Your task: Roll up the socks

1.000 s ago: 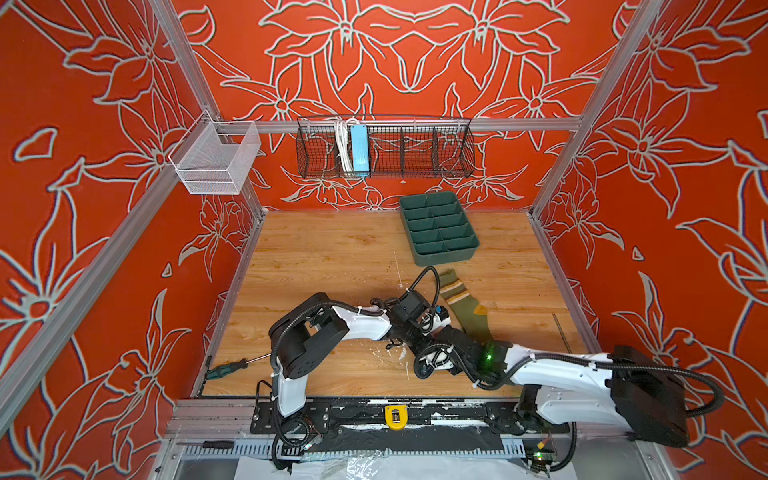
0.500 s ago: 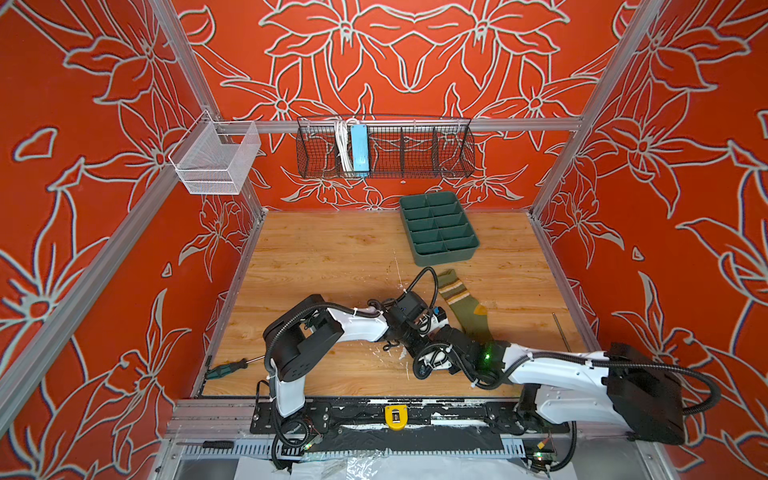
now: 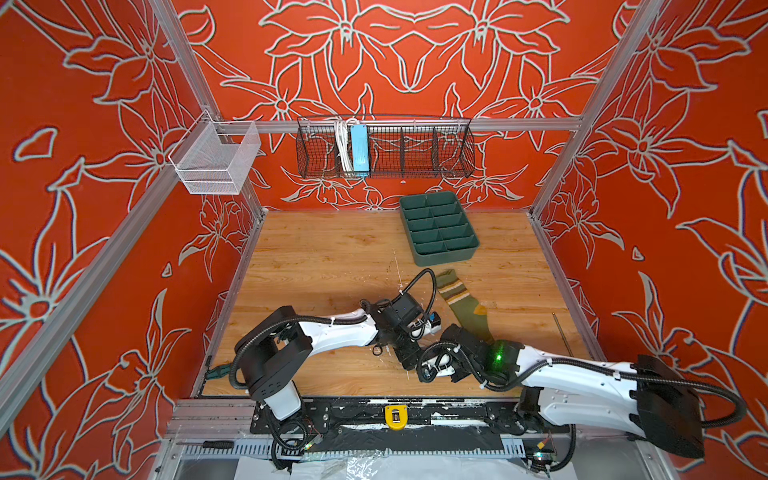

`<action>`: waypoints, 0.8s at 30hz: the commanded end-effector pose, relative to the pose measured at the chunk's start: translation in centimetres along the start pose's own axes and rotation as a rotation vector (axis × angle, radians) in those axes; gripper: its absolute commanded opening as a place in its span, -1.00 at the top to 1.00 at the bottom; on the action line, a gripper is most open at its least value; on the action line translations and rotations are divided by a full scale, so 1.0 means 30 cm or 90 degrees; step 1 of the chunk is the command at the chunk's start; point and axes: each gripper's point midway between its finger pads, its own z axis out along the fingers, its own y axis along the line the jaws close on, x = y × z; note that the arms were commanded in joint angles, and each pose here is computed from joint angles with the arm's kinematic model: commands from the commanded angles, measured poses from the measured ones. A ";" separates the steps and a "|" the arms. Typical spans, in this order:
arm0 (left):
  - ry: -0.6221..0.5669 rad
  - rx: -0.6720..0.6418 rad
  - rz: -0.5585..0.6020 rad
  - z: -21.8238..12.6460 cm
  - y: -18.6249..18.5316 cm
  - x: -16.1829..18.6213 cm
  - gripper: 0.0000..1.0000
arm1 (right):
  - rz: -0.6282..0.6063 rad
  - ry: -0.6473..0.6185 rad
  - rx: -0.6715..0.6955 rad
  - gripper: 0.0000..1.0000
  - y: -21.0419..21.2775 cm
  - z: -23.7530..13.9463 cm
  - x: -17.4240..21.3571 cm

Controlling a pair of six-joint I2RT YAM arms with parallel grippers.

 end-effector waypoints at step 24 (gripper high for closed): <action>-0.342 -0.428 0.498 -1.208 -0.080 -0.094 -0.97 | 0.321 0.126 -0.242 1.00 -0.034 0.074 -0.127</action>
